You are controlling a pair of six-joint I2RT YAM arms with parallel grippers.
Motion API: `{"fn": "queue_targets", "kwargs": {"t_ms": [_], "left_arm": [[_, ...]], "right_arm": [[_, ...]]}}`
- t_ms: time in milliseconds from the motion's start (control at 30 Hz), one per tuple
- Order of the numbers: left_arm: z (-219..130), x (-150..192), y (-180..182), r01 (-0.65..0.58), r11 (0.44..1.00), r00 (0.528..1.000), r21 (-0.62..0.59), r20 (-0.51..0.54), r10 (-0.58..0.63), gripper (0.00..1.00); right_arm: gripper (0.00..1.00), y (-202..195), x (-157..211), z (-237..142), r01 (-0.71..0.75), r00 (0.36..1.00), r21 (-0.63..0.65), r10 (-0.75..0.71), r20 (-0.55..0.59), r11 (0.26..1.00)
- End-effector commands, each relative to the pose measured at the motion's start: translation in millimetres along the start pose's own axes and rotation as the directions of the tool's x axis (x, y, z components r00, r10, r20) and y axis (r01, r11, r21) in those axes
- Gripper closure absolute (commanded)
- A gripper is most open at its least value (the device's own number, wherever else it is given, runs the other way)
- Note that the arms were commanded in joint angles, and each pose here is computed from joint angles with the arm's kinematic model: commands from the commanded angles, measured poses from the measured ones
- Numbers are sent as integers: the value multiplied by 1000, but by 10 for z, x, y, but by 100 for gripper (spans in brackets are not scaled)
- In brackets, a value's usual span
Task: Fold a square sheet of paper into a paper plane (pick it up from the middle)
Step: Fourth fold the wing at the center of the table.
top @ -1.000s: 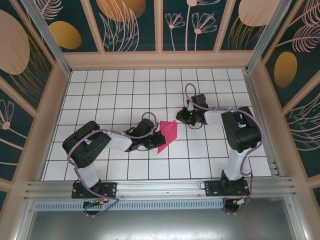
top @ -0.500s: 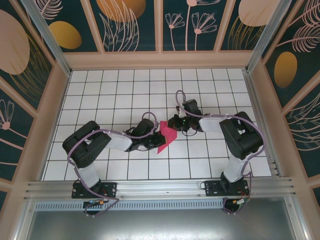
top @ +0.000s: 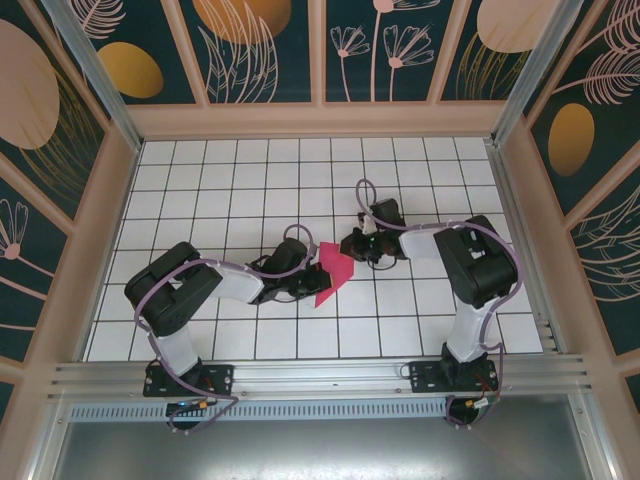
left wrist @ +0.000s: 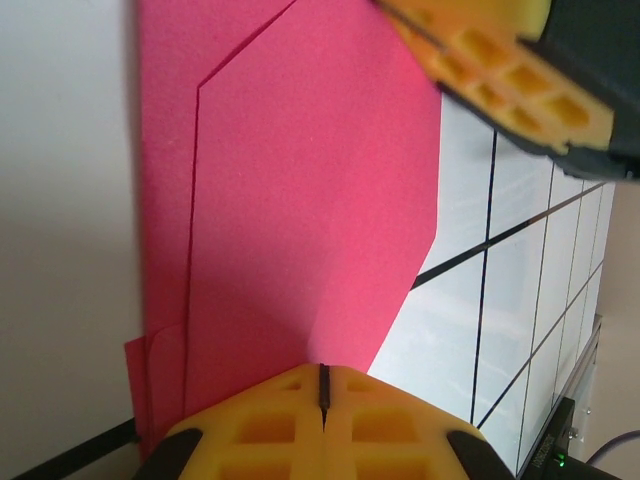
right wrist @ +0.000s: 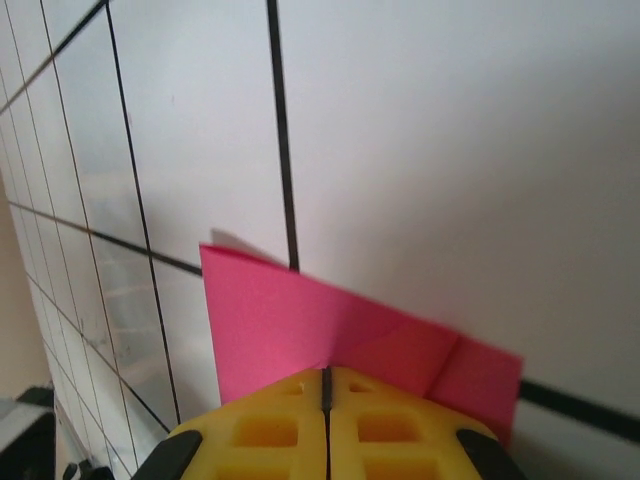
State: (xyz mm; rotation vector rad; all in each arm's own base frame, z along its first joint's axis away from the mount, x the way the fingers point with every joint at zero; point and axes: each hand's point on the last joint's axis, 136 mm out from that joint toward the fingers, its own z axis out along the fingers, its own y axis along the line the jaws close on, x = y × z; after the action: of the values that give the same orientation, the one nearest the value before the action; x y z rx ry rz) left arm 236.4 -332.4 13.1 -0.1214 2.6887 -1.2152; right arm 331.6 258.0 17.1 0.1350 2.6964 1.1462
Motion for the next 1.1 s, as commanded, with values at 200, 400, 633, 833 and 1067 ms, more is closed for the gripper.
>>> {"fn": "queue_targets", "kwargs": {"t_ms": [200,400,633,833,1067], "left_arm": [[-83,427,806,65,963,990,-261,-104,-95,100],[-84,418,791,61,964,991,-257,-103,-90,100],[-76,389,742,56,968,992,-245,-100,-83,100],[-53,350,674,51,972,993,-227,-96,-75,100],[-37,327,625,49,975,993,-217,-96,-71,100]], "right_arm": [[93,-465,-474,-106,-59,989,153,38,140,986],[92,-284,-616,-178,-11,990,110,-5,142,994],[91,59,-586,-409,41,983,26,-45,176,999],[91,410,-103,-329,114,990,-71,-107,91,991],[92,306,289,-91,75,997,-70,-76,-13,995]]}}
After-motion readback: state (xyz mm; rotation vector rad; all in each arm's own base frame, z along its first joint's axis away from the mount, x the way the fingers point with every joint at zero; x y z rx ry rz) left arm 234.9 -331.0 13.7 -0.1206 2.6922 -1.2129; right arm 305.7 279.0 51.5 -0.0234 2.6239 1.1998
